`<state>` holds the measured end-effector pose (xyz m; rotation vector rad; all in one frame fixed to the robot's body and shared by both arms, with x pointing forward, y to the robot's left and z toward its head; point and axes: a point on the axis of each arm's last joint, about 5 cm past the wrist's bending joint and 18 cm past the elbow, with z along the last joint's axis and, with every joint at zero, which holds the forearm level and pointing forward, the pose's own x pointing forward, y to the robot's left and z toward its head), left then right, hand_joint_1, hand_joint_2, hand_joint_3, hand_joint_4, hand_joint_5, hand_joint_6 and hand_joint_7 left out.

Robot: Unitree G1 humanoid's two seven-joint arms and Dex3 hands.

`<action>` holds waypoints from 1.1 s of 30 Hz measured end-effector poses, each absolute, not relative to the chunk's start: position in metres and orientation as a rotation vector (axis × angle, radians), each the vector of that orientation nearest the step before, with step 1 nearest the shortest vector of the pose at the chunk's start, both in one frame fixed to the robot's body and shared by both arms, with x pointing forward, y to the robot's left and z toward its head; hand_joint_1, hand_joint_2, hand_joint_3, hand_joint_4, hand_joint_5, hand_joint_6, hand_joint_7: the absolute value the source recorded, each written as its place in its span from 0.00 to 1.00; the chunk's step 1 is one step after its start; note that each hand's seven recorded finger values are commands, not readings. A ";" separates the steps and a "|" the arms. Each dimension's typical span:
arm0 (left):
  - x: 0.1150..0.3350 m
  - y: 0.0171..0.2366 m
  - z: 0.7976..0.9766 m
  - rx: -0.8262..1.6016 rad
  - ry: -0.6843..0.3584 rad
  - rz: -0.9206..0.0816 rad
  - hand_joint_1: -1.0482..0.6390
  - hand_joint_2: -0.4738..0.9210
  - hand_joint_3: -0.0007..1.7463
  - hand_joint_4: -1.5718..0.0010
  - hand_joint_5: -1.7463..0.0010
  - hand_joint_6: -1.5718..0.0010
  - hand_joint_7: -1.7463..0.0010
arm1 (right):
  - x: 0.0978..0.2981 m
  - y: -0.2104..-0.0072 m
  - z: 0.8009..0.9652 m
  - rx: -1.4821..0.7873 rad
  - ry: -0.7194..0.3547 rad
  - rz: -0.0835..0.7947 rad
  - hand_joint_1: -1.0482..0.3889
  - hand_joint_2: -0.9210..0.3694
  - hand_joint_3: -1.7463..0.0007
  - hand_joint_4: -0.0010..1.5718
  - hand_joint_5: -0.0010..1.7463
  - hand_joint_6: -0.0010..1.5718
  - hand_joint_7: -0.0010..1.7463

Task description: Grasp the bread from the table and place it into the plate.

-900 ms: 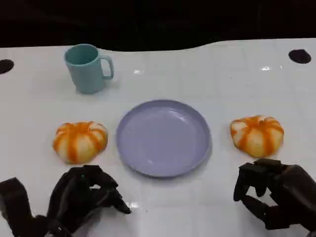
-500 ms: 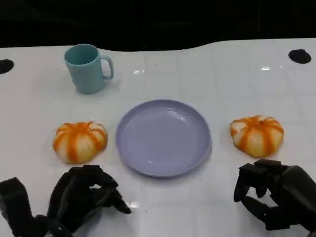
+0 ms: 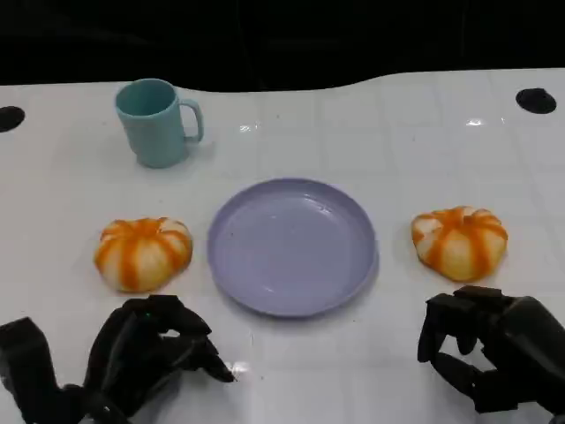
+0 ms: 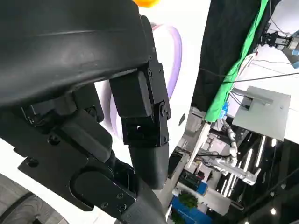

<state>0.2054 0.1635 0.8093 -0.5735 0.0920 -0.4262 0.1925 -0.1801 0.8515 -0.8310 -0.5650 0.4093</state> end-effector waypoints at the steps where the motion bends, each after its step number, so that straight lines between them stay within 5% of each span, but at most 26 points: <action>1: 0.205 0.163 0.809 -0.574 0.092 -0.426 0.00 0.79 0.00 0.00 0.66 0.00 0.79 | 0.193 -0.180 0.852 -0.831 -0.565 0.409 0.62 0.34 0.39 0.43 1.00 0.35 0.87; 6: 0.205 0.164 0.809 -0.574 0.092 -0.426 0.00 0.79 0.00 0.00 0.66 0.00 0.79 | 0.193 -0.180 0.853 -0.831 -0.571 0.410 0.63 0.35 0.39 0.43 0.99 0.36 0.84; 16: 0.206 0.164 0.809 -0.575 0.093 -0.424 0.00 0.79 0.00 0.00 0.65 0.00 0.79 | 0.197 -0.178 0.863 -0.842 -0.618 0.353 0.59 0.41 0.40 0.41 0.78 0.43 0.52; 19: 0.206 0.164 0.809 -0.575 0.092 -0.423 0.00 0.79 0.00 0.00 0.65 0.00 0.79 | 0.198 -0.179 0.868 -0.848 -0.637 0.329 0.56 0.35 0.48 0.39 0.72 0.44 0.42; 26: 0.206 0.164 0.809 -0.576 0.093 -0.421 0.00 0.79 0.00 0.00 0.66 0.00 0.79 | 0.203 -0.187 0.880 -0.923 -0.659 0.275 0.52 0.09 0.85 0.32 0.44 0.45 0.15; 33: 0.208 0.163 0.808 -0.581 0.102 -0.424 0.00 0.80 0.00 0.00 0.66 0.00 0.79 | 0.207 -0.195 0.891 -1.029 -0.654 0.227 0.49 0.07 0.95 0.30 0.24 0.42 0.03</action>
